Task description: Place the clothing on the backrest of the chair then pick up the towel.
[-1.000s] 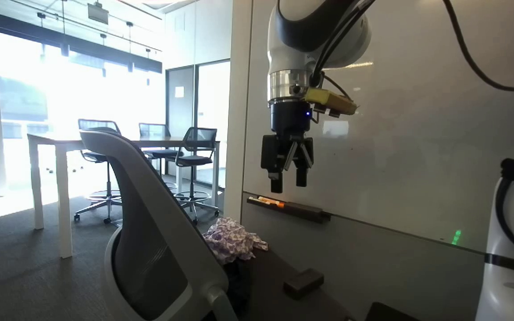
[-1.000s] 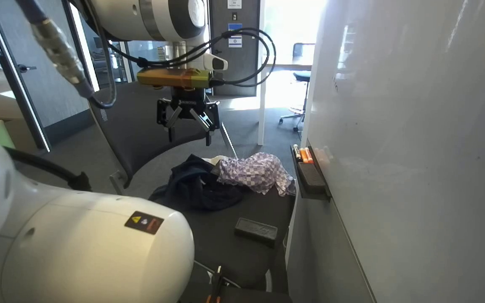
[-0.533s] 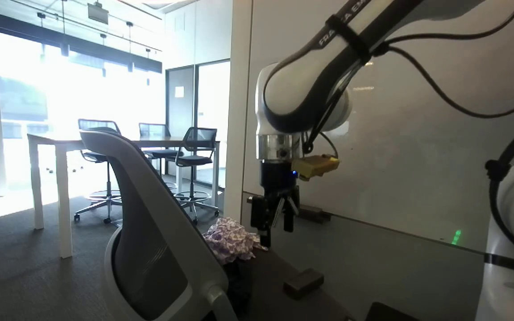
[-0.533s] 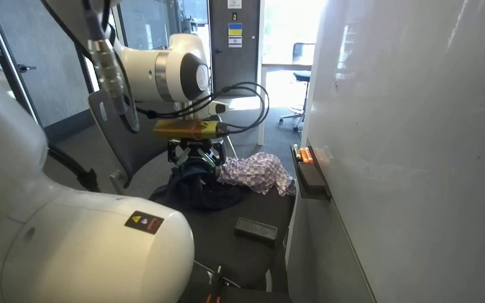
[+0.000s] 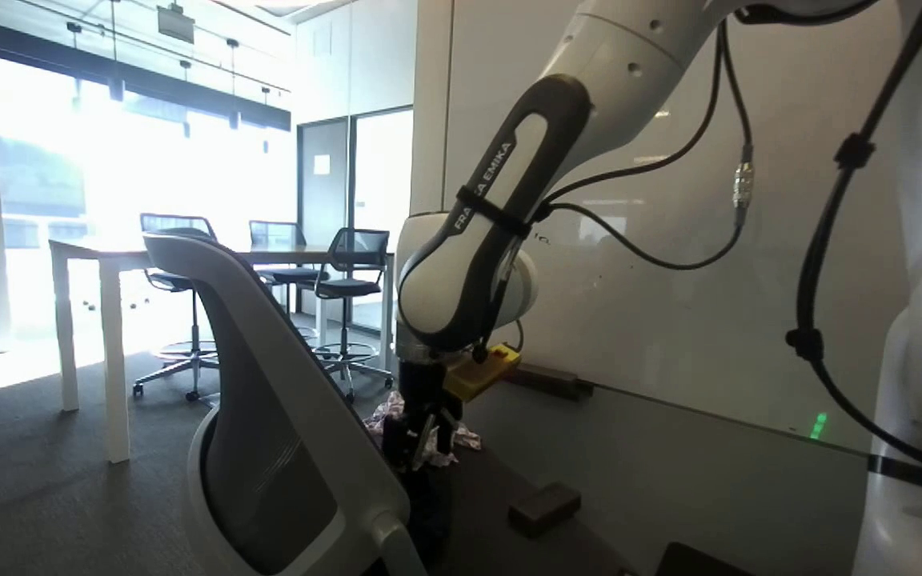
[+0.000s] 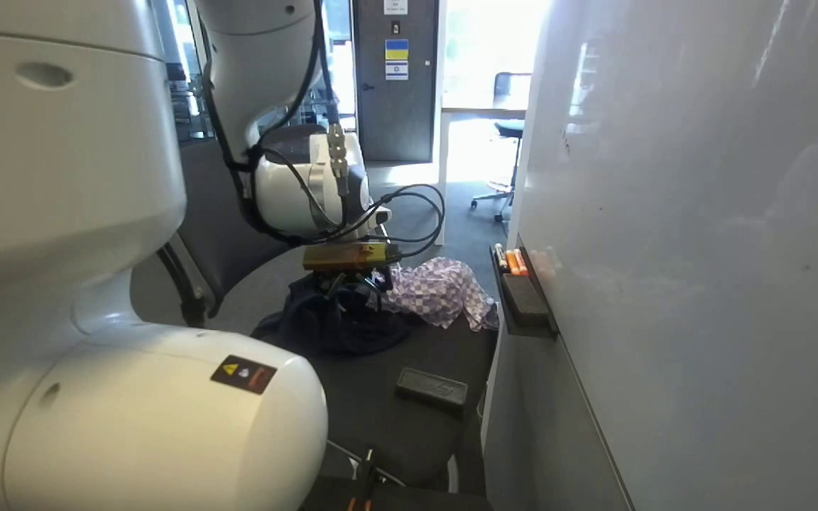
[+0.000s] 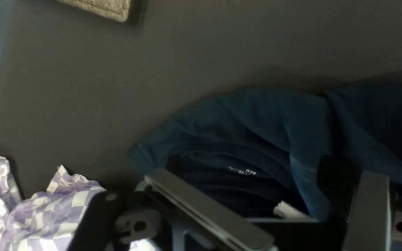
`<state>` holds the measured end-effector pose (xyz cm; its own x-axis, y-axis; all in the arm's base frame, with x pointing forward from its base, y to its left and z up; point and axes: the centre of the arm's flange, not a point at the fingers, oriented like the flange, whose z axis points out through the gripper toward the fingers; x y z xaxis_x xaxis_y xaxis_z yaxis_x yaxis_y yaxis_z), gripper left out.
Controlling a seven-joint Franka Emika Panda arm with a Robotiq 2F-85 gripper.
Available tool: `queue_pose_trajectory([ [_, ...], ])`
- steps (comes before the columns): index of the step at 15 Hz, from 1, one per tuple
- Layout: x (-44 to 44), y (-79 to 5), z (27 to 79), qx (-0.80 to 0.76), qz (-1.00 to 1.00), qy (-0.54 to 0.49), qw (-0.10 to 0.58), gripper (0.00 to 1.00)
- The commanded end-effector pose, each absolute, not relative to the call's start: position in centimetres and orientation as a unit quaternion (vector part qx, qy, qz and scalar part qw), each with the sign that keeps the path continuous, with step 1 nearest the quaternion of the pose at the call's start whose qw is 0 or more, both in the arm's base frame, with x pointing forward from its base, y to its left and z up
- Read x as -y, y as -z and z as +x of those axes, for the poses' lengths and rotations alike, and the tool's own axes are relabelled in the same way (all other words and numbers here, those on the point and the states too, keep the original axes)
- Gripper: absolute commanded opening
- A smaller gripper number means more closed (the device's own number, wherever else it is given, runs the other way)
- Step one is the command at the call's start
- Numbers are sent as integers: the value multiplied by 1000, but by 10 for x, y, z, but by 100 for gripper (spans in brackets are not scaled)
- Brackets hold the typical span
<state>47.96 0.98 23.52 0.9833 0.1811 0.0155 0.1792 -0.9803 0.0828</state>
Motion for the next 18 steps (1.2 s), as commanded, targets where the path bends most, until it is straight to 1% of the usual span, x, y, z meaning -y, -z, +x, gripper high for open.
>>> queue_pose_trajectory([
  [1, -14, -203, 529, -79, 997, 5, 15, 100],
  [4, -22, -181, 530, -62, 998, 22, -7, 100],
  [9, -45, -177, 525, -50, 997, 41, -34, 100],
  [13, -42, -173, 515, -70, 995, 63, -37, 100],
  [16, -18, -164, 511, -94, 993, 71, -25, 100],
  [17, -12, -163, 508, -100, 992, 75, -27, 88],
  [18, -7, -163, 506, -104, 992, 73, -27, 75],
])
